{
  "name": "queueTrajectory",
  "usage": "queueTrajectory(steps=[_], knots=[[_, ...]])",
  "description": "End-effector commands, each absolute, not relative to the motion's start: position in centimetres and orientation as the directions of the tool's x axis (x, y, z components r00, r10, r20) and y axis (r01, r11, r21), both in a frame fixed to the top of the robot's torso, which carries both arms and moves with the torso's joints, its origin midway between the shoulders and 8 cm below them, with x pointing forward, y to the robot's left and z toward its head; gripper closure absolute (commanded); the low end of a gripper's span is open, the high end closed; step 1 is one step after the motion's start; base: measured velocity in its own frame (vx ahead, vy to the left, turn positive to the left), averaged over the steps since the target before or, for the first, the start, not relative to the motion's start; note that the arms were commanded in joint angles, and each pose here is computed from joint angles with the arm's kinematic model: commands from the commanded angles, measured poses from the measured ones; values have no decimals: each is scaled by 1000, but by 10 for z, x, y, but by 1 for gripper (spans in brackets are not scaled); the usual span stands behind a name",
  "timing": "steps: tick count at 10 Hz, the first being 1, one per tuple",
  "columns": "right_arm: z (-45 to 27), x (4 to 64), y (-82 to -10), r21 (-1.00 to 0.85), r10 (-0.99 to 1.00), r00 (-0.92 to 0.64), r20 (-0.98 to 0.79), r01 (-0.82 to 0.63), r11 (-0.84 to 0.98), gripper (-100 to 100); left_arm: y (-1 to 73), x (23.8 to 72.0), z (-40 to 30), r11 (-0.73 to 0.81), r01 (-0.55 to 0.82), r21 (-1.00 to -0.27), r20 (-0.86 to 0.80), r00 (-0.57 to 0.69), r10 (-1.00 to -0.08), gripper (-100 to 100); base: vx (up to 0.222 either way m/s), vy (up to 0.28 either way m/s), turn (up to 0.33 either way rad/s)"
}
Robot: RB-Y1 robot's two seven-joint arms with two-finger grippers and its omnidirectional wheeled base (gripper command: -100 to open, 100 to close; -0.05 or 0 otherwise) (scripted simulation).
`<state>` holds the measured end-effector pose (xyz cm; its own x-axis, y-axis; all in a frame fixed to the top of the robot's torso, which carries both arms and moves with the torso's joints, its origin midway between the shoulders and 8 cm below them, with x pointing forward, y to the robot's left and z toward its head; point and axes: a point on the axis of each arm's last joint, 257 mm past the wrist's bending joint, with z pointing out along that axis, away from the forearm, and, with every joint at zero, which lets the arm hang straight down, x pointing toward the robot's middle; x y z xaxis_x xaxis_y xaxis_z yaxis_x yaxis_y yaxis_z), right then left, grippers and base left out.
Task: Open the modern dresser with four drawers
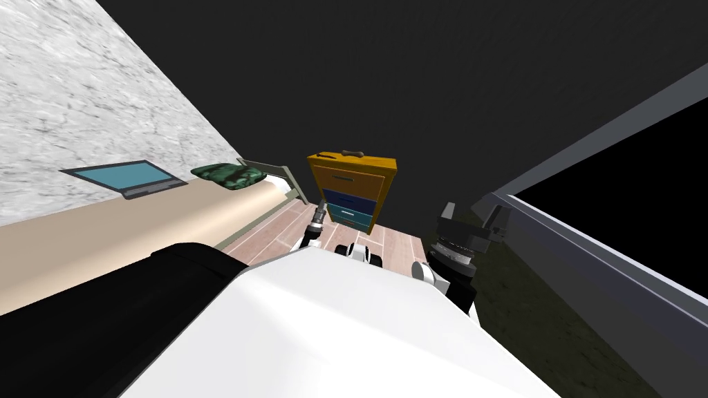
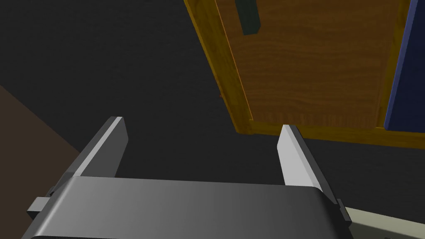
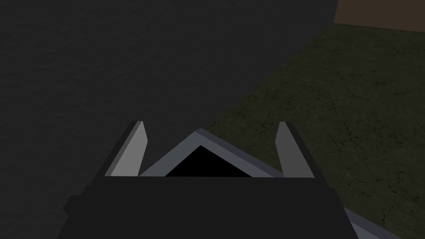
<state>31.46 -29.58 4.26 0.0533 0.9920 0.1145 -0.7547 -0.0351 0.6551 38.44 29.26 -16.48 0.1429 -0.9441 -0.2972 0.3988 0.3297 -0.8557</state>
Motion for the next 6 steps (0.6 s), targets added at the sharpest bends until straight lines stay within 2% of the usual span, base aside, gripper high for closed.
queueTrajectory(steps=[1, 6], knots=[[43, 315, -296, 655, 992, 53, 114, -755, -35, 0, 290, 384, -188, 332, 368, -868, -305, 130, -943, -100, 100, -4, -40], [43, 315, -296, 655, 992, 53, 115, -755, -35, 0, 286, 380, -234, 337, 309, -890, -321, 102, -942, -100, 98, -15, -44]])
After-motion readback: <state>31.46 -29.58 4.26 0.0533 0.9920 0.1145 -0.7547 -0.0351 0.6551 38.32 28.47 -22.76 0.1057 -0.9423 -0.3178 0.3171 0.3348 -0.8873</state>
